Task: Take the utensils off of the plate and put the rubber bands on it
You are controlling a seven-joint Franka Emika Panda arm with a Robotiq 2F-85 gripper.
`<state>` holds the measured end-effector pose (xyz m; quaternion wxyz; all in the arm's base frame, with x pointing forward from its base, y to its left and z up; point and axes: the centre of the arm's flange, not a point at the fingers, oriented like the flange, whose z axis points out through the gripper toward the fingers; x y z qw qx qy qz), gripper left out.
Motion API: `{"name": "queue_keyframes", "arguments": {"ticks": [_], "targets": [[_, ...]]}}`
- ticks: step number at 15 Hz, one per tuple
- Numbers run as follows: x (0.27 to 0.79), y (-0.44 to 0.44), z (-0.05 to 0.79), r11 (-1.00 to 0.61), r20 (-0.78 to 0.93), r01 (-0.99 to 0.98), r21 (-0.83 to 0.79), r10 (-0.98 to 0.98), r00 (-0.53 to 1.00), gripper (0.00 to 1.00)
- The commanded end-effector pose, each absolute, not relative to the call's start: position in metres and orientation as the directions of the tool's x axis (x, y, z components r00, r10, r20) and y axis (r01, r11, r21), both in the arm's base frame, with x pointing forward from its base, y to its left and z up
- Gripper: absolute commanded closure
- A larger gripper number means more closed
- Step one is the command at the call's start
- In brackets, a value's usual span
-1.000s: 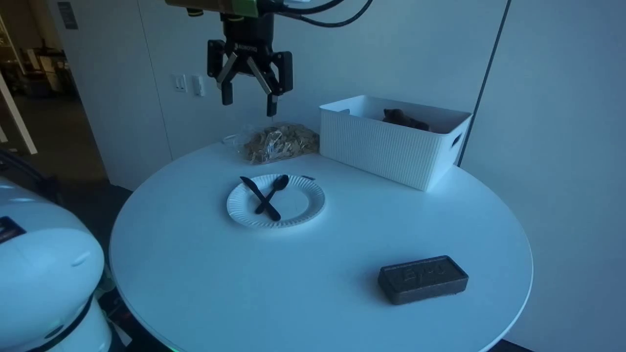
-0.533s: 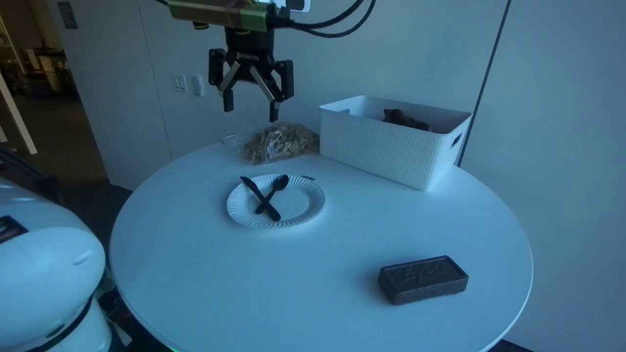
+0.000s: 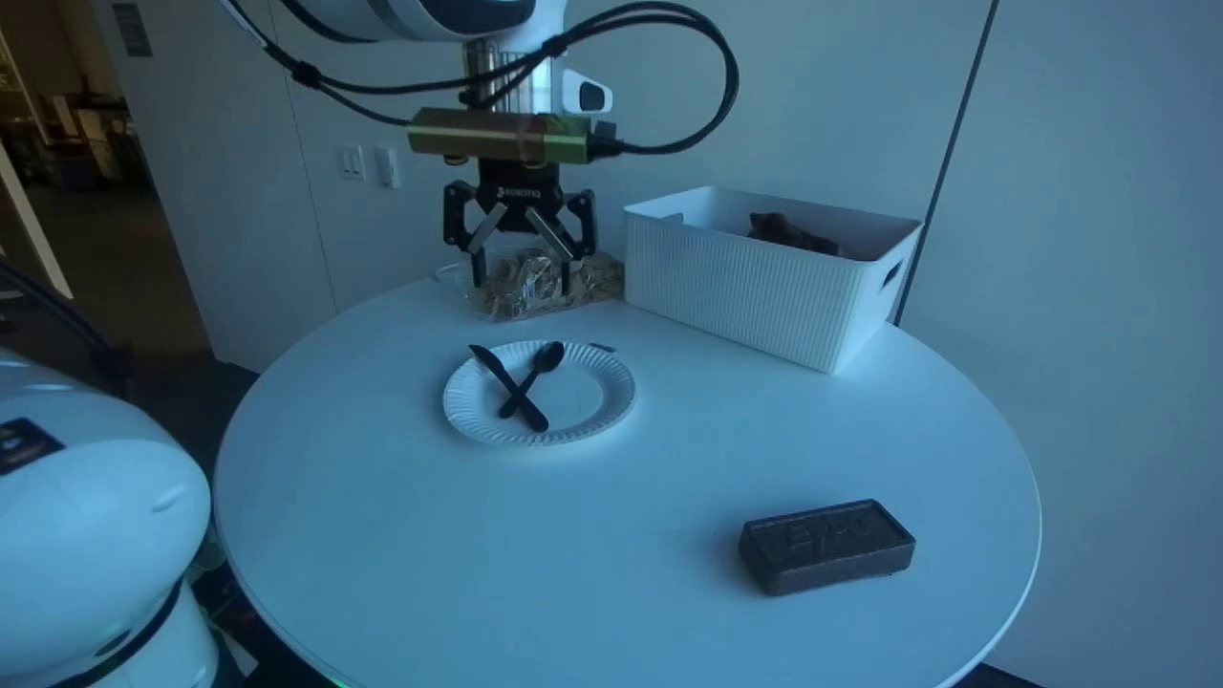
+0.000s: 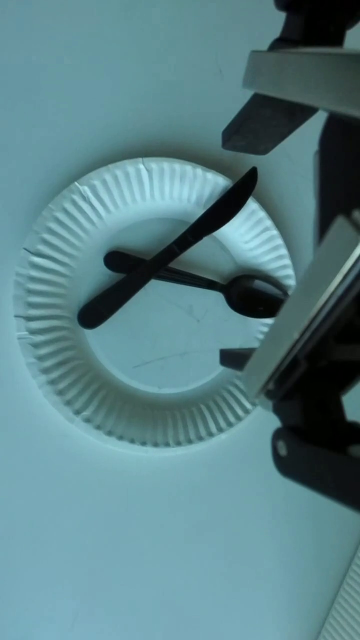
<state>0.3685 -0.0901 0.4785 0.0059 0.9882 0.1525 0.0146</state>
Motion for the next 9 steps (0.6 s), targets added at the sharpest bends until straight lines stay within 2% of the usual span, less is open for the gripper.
{"name": "queue_keyframes", "arguments": {"ticks": [1, 5, 9], "targets": [[0.388, -0.092, 0.446, -0.947, 0.052, 0.322, 0.004, 0.321, 0.946, 0.0], [0.378, -0.089, 0.429, -0.945, -0.018, 0.324, -0.031, 0.325, 0.946, 0.0], [0.369, -0.086, 0.412, -0.899, -0.077, 0.437, -0.03, 0.438, 0.895, 0.0]]}}
